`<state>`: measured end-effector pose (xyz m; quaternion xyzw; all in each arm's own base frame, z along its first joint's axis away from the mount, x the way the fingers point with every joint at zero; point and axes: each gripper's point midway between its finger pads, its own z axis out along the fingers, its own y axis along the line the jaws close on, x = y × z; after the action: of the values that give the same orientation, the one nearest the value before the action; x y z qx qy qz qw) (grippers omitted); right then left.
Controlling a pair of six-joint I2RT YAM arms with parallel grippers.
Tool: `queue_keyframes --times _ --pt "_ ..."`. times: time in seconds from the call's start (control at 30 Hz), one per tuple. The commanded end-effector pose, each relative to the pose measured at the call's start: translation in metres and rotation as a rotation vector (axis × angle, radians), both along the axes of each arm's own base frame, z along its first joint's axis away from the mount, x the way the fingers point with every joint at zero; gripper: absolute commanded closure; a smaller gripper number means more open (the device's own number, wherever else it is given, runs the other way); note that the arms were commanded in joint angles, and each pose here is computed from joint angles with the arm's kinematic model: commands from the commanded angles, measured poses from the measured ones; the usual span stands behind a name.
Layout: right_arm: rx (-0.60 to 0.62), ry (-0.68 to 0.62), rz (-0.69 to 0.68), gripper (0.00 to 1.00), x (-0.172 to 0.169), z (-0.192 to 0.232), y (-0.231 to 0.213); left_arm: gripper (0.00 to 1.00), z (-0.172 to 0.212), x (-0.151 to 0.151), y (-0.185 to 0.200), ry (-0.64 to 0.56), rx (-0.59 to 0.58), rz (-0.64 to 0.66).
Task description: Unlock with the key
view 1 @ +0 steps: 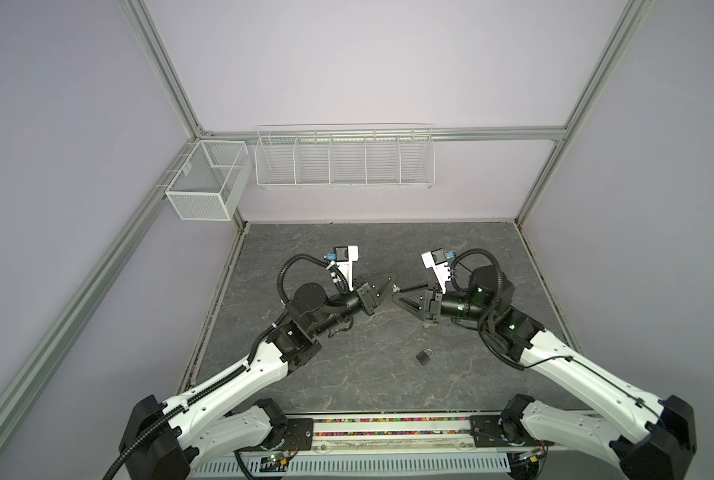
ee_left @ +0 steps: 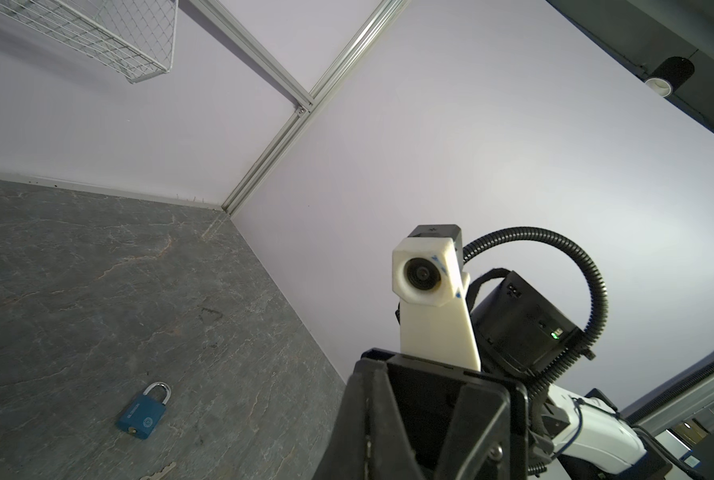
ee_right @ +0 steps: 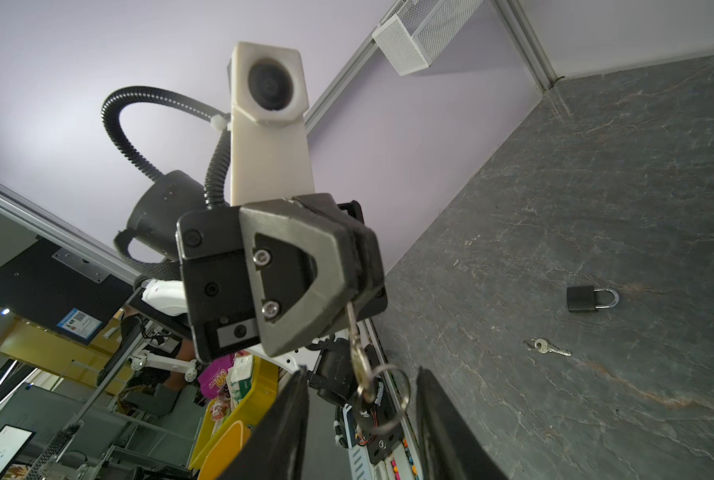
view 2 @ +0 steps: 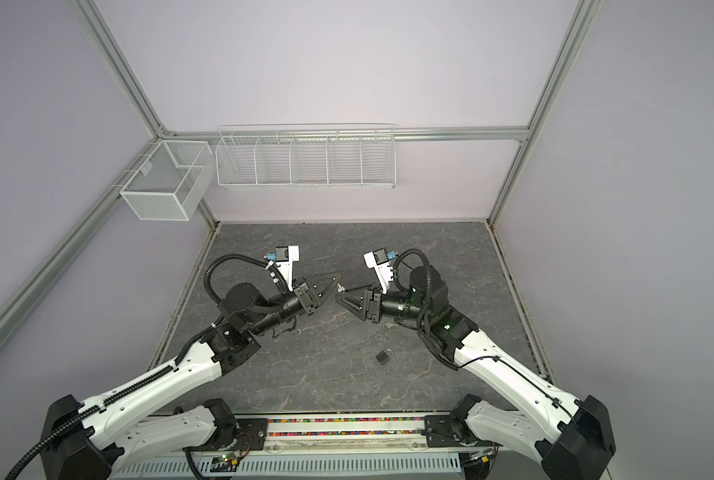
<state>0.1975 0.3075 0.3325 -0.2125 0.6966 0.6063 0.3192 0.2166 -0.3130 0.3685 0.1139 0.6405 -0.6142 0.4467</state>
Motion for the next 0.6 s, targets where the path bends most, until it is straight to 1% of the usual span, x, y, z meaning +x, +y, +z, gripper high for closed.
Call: queue_keyframes --times 0.0,0.37,0.57 --pt "0.049 -0.032 0.011 0.59 -0.0009 0.0093 -0.0018 1.00 0.0177 -0.0052 -0.0019 -0.033 -0.040 -0.024" --pt "0.053 -0.035 0.004 0.71 0.0020 0.0092 -0.0013 1.00 0.0149 -0.0025 -0.0021 -0.022 -0.038 -0.009" --pt "0.045 -0.029 -0.008 0.76 0.0034 0.0065 -0.0026 1.00 0.0173 -0.0011 -0.0004 -0.025 -0.050 0.001"
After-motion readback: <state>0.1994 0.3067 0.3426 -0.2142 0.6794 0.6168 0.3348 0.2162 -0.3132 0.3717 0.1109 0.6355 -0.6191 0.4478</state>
